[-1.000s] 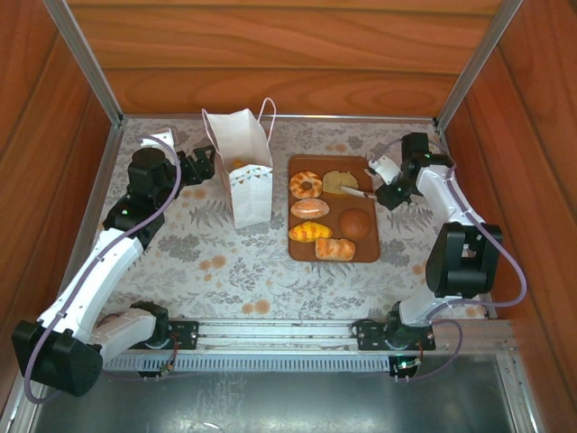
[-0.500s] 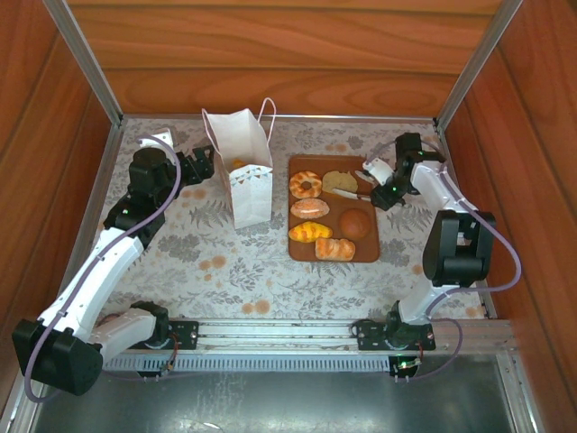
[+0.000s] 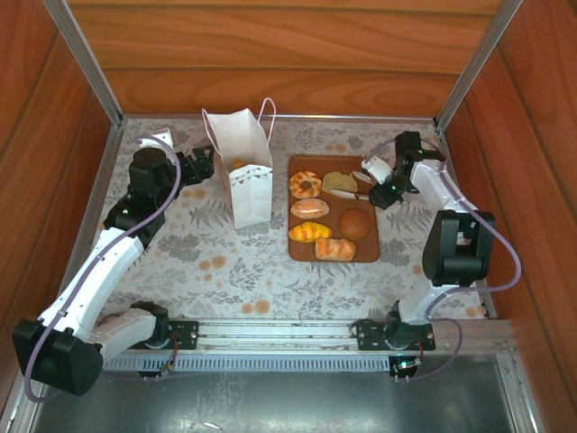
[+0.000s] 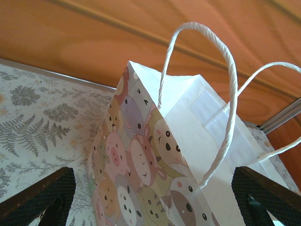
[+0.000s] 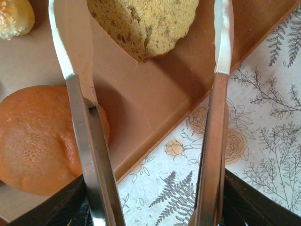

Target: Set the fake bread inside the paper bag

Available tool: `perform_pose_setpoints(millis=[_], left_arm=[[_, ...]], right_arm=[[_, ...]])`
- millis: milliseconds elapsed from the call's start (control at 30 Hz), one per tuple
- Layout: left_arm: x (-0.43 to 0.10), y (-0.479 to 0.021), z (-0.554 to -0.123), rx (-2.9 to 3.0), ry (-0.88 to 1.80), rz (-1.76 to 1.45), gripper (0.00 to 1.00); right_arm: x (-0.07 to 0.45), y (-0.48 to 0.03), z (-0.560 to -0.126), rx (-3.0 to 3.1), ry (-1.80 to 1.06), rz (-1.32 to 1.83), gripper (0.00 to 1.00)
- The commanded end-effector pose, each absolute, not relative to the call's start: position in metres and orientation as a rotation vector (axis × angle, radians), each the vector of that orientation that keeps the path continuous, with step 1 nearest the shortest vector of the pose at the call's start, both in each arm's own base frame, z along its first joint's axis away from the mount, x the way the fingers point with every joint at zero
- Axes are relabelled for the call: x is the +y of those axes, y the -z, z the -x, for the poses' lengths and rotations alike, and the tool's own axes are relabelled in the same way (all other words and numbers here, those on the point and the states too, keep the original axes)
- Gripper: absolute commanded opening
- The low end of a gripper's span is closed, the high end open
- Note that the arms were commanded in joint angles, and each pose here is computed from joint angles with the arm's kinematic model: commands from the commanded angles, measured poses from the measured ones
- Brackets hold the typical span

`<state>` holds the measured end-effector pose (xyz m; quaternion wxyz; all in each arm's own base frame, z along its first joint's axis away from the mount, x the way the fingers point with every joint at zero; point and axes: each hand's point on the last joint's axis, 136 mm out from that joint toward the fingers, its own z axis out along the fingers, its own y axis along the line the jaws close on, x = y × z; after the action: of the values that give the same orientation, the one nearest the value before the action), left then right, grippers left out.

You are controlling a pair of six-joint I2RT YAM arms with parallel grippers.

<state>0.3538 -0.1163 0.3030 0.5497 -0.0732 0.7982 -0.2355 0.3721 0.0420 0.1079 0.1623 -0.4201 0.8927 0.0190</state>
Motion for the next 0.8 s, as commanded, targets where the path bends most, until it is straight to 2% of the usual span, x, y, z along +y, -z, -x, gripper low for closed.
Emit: perform_pose_setpoints(millis=[0, 767], left_arm=[[-0.114, -0.313, -0.355, 1.865, 0.554, 0.184, 0.91], [-0.112, -0.311, -0.353, 1.87, 0.551, 0.195, 0.91]], right_arm=[[0.051, -0.133, -0.365, 2.451, -0.099, 1.239, 0.66], [0.037, -0.113, -0.351, 2.545, -0.1, 1.231, 0.68]])
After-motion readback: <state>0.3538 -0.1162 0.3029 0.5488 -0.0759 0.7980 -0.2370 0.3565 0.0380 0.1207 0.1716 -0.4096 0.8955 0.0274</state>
